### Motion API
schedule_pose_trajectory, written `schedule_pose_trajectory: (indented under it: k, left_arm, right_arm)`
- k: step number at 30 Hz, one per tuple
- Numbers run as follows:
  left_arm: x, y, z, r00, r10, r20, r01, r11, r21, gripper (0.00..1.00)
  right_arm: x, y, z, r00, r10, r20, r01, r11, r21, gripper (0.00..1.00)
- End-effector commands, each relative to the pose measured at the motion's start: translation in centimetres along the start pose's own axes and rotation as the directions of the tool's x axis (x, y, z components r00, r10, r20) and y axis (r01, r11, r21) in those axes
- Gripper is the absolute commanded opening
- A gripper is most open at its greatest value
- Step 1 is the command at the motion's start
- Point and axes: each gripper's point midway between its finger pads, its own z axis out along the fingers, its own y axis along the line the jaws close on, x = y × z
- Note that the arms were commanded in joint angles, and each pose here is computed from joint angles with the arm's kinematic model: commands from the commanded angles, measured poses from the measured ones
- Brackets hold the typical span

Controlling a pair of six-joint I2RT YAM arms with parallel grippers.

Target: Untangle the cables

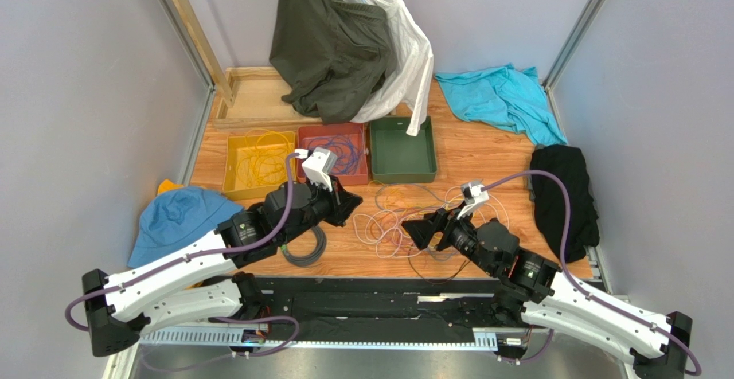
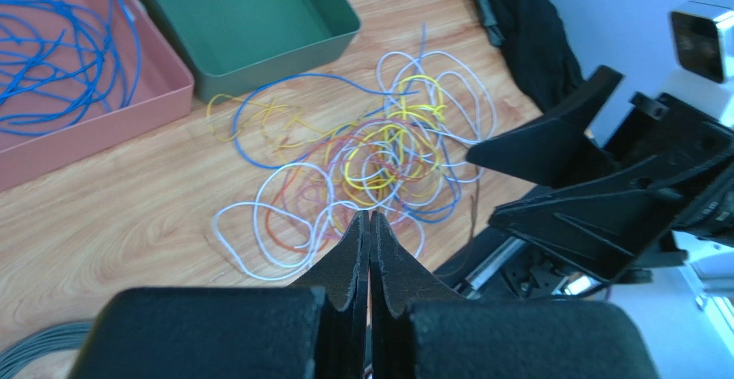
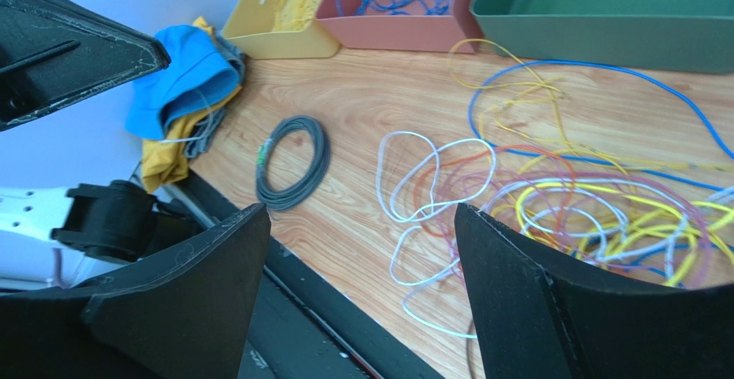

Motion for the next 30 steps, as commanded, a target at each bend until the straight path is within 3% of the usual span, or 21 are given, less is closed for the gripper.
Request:
schedule_pose_trajectory:
  k: [1,4,5,6,7,10,15,21,30]
  left_arm:
    - [-1.5,-2.3,-1.1,0.999,0.038,-0.021,-0.036,0.996,0.078,0.0]
    - [-0.1,-1.4,-0.3,0.994,0.079,-0.075,-0.077,0.996,0.036,0.0]
    - [1.1,-0.9,0.2,0.99,0.092,-0.109,-0.09,0.996,0.024,0.06]
    - [2.7,-0.3,1.2,0.982,0.105,-0.156,-0.105,0.994,0.01,0.14]
    - [3.7,0.1,1.7,0.978,0.104,-0.179,-0.106,0.994,-0.004,0.39]
    - [7.0,2.0,3.5,0.968,0.091,-0.235,-0.108,0.992,-0.06,0.62]
    - [10.2,2.3,5.6,0.959,0.072,-0.275,-0.087,0.995,-0.045,0.66]
    - [14.1,4.9,7.7,0.938,0.05,-0.343,-0.105,0.984,-0.142,0.65]
    - [16.2,4.5,10.5,0.932,0.042,-0.36,-0.088,0.99,-0.113,0.63]
  right_arm:
    - [-4.2,5.1,0.1,0.996,0.019,0.082,-0.005,0.987,-0.159,0.84]
    - [-3.0,4.3,0.9,0.999,-0.003,0.034,0.006,0.993,-0.114,0.83]
    - [-2.4,3.9,1.0,1.0,-0.005,0.013,0.006,0.995,-0.098,0.83]
    - [-2.0,3.6,1.1,1.0,-0.004,0.002,0.004,0.996,-0.088,0.83]
    - [-1.7,3.6,1.1,1.0,0.004,-0.004,-0.004,0.996,-0.088,0.83]
    - [-1.3,2.8,0.9,1.0,0.013,-0.002,-0.013,0.997,-0.071,0.83]
    - [-1.1,1.4,0.2,1.0,0.008,0.005,-0.008,1.0,-0.027,0.83]
    - [-0.3,0.1,-0.5,1.0,0.024,0.002,-0.024,1.0,0.0,0.83]
    - [0.2,-1.0,-0.8,1.0,0.019,0.005,-0.019,0.999,0.031,0.83]
